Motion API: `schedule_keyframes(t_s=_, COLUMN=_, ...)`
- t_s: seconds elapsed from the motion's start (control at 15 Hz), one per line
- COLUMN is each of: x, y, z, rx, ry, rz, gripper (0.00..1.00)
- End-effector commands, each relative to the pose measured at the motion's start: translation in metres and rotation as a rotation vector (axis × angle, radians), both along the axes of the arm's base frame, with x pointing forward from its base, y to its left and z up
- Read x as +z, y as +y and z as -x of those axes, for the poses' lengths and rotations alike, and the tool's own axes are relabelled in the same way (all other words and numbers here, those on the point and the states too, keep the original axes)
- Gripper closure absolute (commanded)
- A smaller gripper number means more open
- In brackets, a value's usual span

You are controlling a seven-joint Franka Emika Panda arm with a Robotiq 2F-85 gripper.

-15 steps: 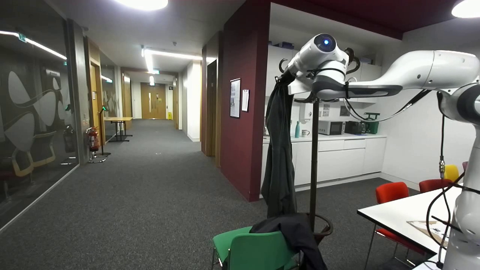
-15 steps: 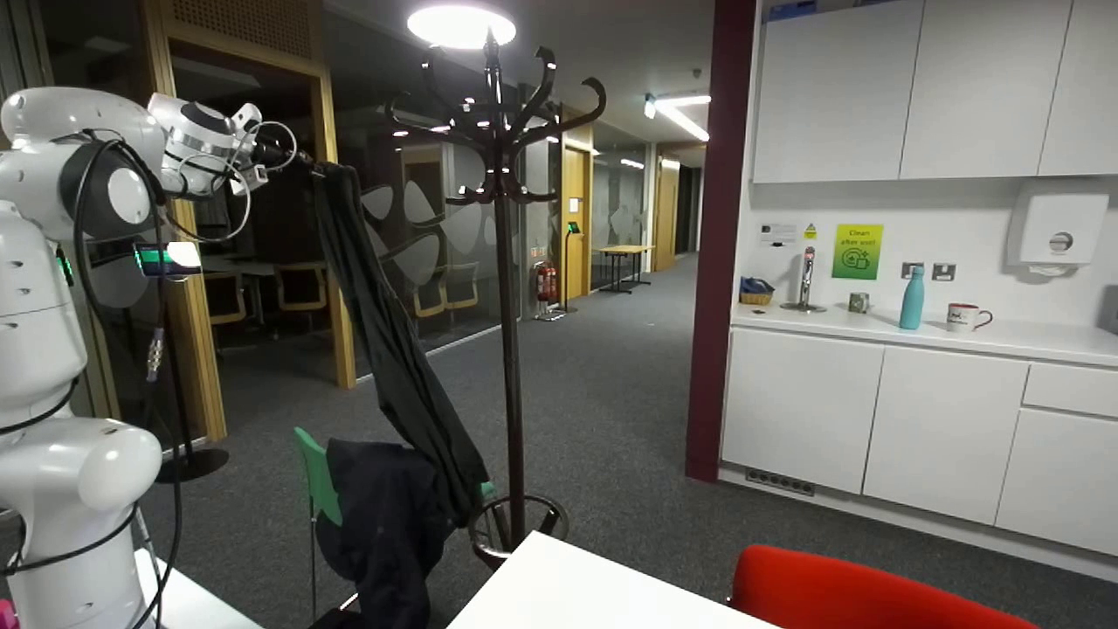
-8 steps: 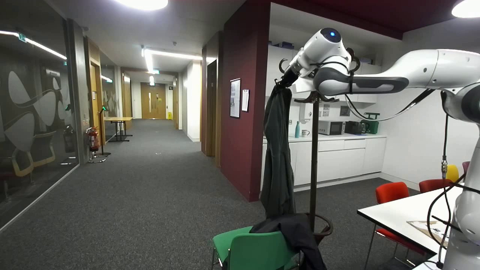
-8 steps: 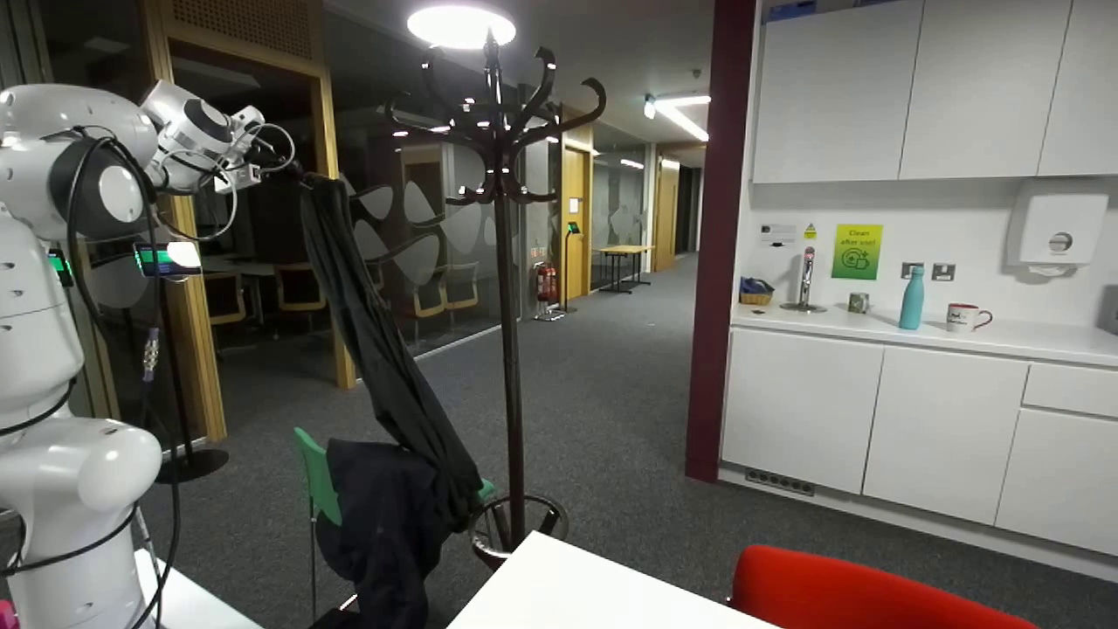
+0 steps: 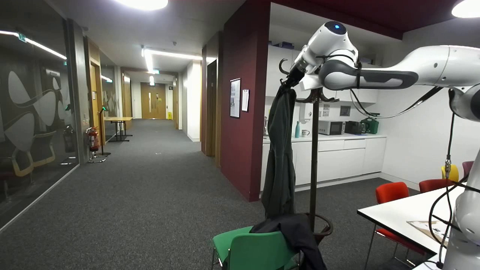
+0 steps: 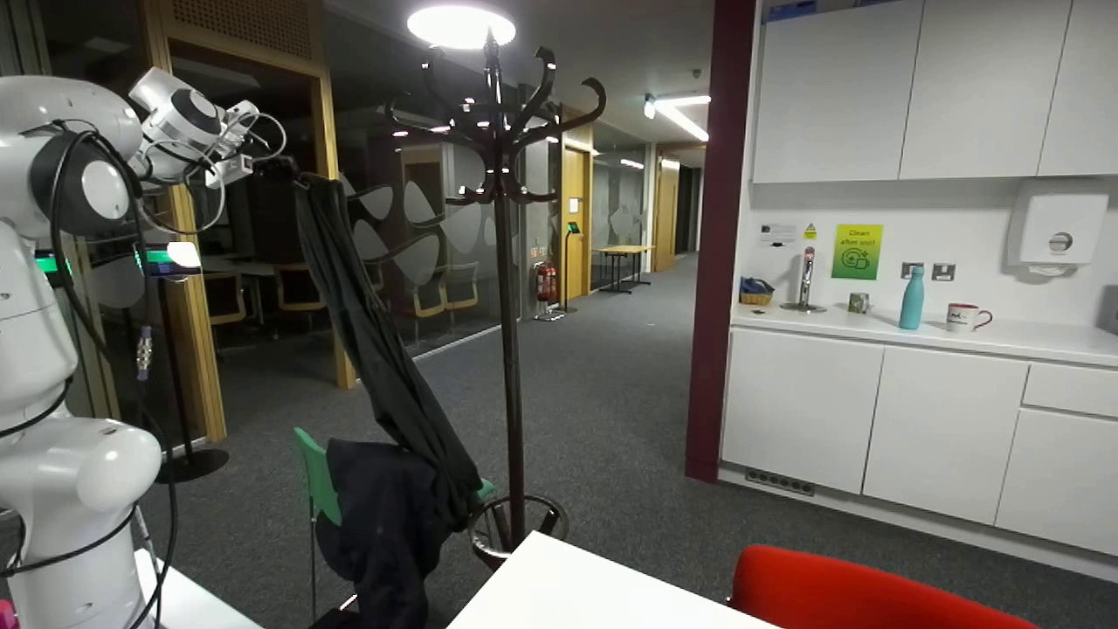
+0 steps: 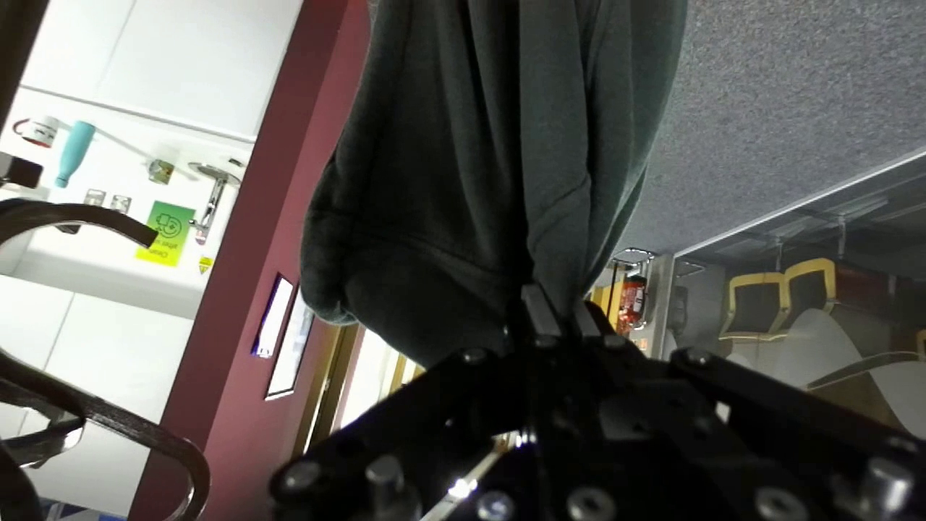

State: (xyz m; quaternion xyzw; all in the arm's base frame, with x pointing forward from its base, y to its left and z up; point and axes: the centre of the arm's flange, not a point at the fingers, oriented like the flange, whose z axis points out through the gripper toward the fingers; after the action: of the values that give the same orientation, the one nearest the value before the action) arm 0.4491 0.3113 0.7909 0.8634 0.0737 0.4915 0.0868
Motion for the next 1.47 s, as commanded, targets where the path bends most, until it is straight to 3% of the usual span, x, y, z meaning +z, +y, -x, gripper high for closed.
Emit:
schedule_keyframes(t_s=0.0, x=0.02, y=-0.015, z=0.03, rx=-0.011, ry=-0.023, rz=0.034, gripper=0.99)
schedule_keyframes(t_s=0.13, x=0.022, y=-0.015, z=0.034, rx=-0.007, ry=-0.02, rz=0.042, gripper=0.99)
schedule_keyframes(t_s=0.2, x=0.022, y=-0.015, z=0.036, rx=-0.003, ry=-0.02, rz=0.045, gripper=0.7)
schedule_keyframes(t_s=0.27, x=0.022, y=-0.015, z=0.038, rx=-0.002, ry=-0.022, rz=0.047, gripper=0.69)
schedule_keyframes(t_s=0.87, x=0.035, y=-0.015, z=0.054, rx=0.02, ry=-0.058, rz=0.065, gripper=0.04)
schedule_keyframes(t_s=1.2, x=0.042, y=-0.023, z=0.056, rx=-0.005, ry=-0.082, rz=0.061, gripper=0.0)
schedule_keyframes(t_s=1.4, x=0.057, y=-0.041, z=0.051, rx=-0.053, ry=-0.108, rz=-0.002, gripper=0.0)
